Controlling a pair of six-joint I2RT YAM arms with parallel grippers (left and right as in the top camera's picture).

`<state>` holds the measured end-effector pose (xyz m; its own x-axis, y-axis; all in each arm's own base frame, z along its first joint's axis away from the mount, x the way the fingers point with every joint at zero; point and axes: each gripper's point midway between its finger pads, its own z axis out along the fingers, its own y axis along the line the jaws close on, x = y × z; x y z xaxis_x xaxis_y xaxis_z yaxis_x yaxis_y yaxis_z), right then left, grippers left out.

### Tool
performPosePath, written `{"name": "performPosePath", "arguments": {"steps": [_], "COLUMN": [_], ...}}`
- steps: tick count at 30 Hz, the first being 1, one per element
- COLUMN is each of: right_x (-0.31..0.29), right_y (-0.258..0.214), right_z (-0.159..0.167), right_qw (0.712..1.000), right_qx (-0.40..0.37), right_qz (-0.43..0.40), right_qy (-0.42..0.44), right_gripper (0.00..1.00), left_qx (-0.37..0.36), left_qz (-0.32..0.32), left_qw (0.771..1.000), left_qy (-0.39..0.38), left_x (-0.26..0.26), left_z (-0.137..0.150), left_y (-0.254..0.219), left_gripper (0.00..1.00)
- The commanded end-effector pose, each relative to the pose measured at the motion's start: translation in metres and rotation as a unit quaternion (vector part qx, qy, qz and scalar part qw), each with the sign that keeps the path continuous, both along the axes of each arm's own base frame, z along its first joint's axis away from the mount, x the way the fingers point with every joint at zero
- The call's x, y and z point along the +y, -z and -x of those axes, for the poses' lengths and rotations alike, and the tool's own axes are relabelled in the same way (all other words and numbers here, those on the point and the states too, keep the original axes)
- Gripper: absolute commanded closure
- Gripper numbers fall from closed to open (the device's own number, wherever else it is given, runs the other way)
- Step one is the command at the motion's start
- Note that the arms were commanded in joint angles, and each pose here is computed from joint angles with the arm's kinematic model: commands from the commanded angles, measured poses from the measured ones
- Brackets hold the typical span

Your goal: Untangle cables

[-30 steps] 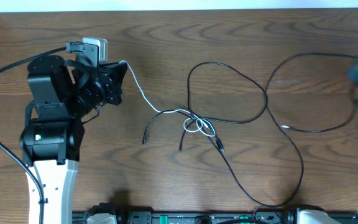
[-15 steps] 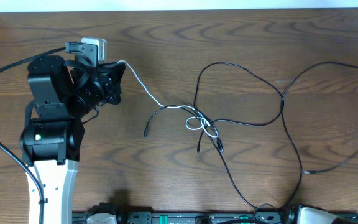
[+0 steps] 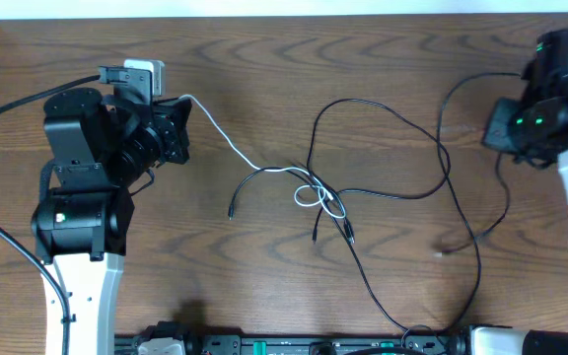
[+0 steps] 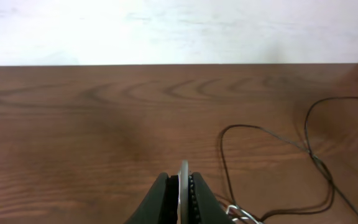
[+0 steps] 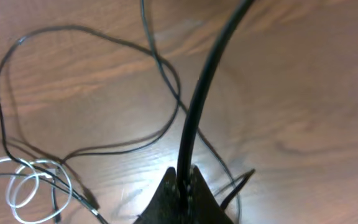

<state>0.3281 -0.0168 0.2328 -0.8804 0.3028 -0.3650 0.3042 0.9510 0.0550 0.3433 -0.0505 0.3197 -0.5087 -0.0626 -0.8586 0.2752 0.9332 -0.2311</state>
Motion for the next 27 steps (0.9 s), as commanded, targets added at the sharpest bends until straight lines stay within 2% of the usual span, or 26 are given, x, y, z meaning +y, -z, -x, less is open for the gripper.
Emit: {"name": "performPosePath", "arguments": {"steps": [1,9,13,20,23,25,27], "right_x": [0.019,0.037,0.045,0.064,0.065,0.065,0.065], "right_y": [0.042,0.101,0.114,0.118,0.118,0.119,0.121], "right_z": [0.007,0.023,0.035,0.041,0.040,0.040,0.040], "right_qw": [0.998,0.993,0.989,0.977,0.974,0.971,0.971], "right_qx": [0.039,0.080,0.102,0.106,0.103,0.104,0.107], "right_qz": [-0.025,-0.052,-0.058,-0.075,-0.072,-0.069,-0.069], "right_qy": [-0.042,-0.069,-0.085,-0.170,-0.191,-0.202,-0.202], "right_gripper": [0.99,0.99,0.98,0.96,0.88,0.67,0.62], "left_qx": [-0.005,-0.004,-0.001,0.018,0.021,0.022,0.023], "left_qz": [-0.016,-0.015,-0.013,-0.004,0.000,0.000,0.000], "left_qw": [1.000,1.000,1.000,1.000,1.000,0.999,0.999], "left_qy": [-0.015,-0.015,-0.016,-0.021,-0.023,-0.023,-0.023], "left_x": [0.006,0.006,0.006,0.006,0.006,0.006,0.006], "left_z": [0.000,0.001,0.001,0.003,0.002,0.002,0.003], "left_y": [-0.001,-0.001,0.000,0.007,0.008,0.008,0.009], "left_gripper": [0.91,0.90,0.86,0.84,0.84,0.83,0.83]}}
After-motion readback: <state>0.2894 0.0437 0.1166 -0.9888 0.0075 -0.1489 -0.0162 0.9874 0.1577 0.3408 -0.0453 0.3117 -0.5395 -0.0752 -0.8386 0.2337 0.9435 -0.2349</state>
